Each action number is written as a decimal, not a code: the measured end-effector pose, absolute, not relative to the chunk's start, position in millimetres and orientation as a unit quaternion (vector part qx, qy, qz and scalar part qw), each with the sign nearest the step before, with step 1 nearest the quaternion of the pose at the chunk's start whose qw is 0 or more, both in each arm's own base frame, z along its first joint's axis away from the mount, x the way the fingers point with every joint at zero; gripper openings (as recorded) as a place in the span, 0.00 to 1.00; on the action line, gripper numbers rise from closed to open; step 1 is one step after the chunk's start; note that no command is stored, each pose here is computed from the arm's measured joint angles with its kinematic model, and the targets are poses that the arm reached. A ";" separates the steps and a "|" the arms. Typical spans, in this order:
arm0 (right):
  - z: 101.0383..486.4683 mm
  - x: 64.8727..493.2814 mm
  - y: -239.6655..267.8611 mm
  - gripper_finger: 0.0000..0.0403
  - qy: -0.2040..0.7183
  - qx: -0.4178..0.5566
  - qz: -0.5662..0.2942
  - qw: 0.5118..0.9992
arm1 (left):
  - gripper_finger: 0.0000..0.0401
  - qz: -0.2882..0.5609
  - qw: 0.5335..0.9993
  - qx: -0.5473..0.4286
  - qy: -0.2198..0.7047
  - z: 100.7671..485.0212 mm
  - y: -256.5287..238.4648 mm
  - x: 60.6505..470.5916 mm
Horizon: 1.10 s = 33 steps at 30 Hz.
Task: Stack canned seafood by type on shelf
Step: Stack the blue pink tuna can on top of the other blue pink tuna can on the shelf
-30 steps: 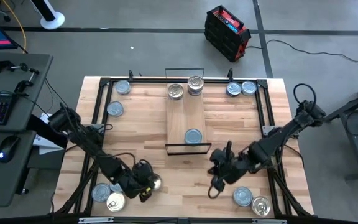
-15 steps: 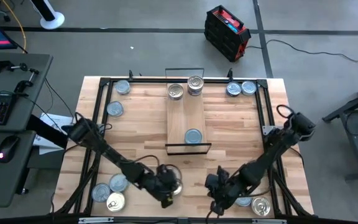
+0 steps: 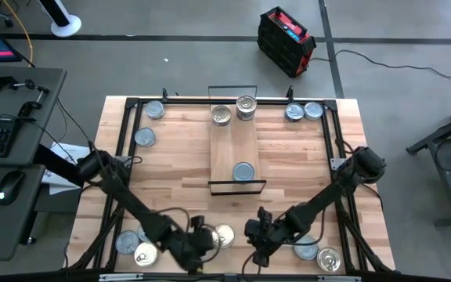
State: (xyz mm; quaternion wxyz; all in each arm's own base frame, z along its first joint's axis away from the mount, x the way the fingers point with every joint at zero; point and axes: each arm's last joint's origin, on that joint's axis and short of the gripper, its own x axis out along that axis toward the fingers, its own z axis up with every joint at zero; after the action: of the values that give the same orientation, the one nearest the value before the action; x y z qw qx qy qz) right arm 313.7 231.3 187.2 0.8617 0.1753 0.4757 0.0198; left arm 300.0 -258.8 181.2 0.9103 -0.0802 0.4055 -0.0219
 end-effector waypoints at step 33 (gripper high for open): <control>146.3 347.9 220.9 0.00 0.440 0.126 0.016 0.889 | 0.00 0.000 0.913 0.012 0.408 148.8 -230.9 297.2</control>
State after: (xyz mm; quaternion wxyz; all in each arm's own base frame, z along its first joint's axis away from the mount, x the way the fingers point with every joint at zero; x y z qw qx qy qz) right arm 347.9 220.9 146.3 0.8887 0.1263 0.4405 0.0165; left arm 297.2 -230.9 148.8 0.9131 0.0117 0.4077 0.0000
